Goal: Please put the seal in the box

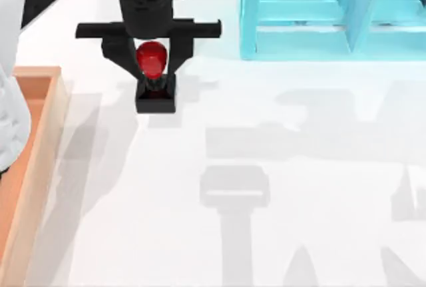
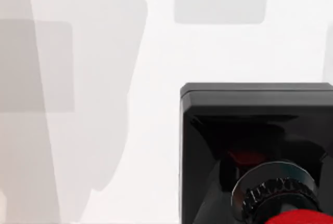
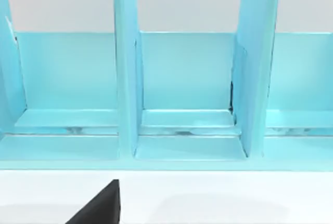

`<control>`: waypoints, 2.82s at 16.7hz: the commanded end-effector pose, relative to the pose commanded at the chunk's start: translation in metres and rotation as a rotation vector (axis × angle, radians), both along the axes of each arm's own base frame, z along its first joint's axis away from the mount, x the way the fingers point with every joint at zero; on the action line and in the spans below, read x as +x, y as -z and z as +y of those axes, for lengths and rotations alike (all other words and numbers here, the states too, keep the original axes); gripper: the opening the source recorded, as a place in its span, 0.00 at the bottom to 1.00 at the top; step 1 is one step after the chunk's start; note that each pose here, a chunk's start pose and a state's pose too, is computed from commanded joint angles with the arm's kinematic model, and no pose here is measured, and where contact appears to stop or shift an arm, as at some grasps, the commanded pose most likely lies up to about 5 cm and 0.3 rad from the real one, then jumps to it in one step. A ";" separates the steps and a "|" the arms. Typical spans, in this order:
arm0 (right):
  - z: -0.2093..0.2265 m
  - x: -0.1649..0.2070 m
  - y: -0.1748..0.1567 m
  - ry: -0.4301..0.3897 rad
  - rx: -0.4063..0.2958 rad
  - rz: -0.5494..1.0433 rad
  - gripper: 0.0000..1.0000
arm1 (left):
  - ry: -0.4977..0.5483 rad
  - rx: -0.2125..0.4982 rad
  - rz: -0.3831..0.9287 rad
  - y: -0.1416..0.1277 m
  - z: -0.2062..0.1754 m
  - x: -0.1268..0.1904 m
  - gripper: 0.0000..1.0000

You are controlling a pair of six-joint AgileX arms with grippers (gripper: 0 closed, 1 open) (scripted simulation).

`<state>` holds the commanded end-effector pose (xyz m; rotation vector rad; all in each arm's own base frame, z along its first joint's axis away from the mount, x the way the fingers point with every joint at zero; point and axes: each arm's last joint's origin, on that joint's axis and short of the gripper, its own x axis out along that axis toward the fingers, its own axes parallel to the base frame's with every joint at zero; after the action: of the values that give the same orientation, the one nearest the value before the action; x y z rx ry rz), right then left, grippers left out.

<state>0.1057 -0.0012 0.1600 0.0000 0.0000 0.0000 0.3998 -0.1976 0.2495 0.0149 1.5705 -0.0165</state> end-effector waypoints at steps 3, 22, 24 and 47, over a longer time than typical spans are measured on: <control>0.000 0.000 0.000 0.000 0.000 0.000 1.00 | 0.000 0.001 0.000 0.000 0.007 0.002 0.00; 0.000 0.000 0.000 0.000 0.000 0.000 1.00 | 0.004 0.003 -0.063 -0.041 0.292 -0.087 0.00; 0.000 0.000 0.000 0.000 0.000 0.000 1.00 | 0.004 0.007 -0.068 -0.039 0.292 -0.087 0.00; 0.000 0.000 0.000 0.000 0.000 0.000 1.00 | 0.000 0.002 -0.067 0.023 0.293 -0.085 0.83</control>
<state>0.1057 -0.0012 0.1600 0.0000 0.0000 0.0000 0.3144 0.0954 0.2262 0.0170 1.5032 -0.0141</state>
